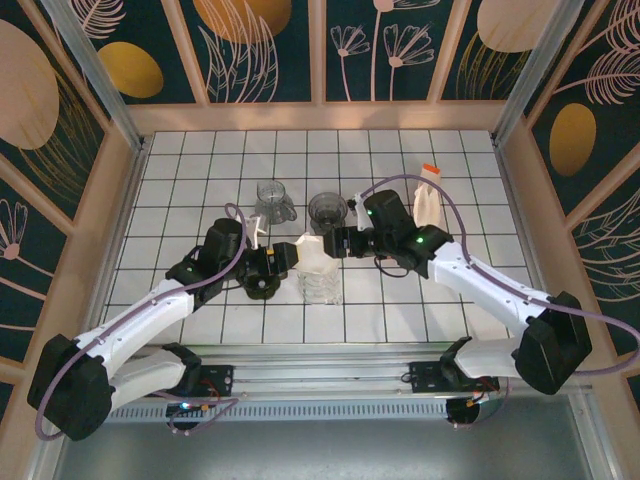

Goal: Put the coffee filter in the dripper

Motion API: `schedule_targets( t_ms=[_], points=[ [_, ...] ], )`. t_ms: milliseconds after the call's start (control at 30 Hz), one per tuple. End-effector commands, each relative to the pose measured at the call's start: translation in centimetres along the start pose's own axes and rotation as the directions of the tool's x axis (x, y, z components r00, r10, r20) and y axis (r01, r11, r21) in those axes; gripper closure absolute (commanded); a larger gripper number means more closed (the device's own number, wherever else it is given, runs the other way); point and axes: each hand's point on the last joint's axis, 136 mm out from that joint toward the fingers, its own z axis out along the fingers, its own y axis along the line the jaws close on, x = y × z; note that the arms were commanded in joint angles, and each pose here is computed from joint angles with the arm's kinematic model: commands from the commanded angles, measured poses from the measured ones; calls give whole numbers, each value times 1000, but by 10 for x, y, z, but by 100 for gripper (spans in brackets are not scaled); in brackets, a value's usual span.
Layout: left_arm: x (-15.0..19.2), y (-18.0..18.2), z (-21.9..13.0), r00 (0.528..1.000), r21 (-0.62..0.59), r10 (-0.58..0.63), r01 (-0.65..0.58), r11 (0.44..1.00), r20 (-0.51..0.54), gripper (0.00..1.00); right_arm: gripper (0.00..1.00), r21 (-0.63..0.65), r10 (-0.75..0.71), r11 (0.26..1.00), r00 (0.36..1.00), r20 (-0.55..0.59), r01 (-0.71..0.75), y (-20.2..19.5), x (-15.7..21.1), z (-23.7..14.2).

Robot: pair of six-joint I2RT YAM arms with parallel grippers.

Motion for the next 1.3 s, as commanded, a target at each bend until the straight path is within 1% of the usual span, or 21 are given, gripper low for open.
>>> schedule_targets(
  t_ms=[0,100,267,433,533,800,1033,1267],
  points=[
    [2,3,-1,1000,-11,-7,7,1000,5,17,28,-5,21,1000,1000,9,-21,-2,-1,2],
    [3,3,-1,1000,-11,-7,7,1000,5,16,29,24,34,999,999,1,-34,-9,4,3],
    [4,5,-2,1000,-16,-9,9,1000,7,16,29,20,32,999,999,13,-32,-7,1,2],
    [3,4,-2,1000,-15,-8,8,1000,11,16,26,-44,-22,999,997,70,25,19,-14,-14],
    [3,4,-2,1000,-15,-7,8,1000,10,16,25,-59,-29,998,997,71,33,25,-11,-19],
    [1,4,-4,1000,-15,-6,6,1000,22,16,27,-38,7,999,999,32,-6,12,16,-13],
    [0,2,-5,1000,-14,-6,6,1000,24,16,29,-14,14,1000,999,32,-14,5,19,-8],
    [-5,-5,-12,999,1,-4,4,1000,41,12,31,7,23,1000,999,28,-24,0,22,-6]
  ],
)
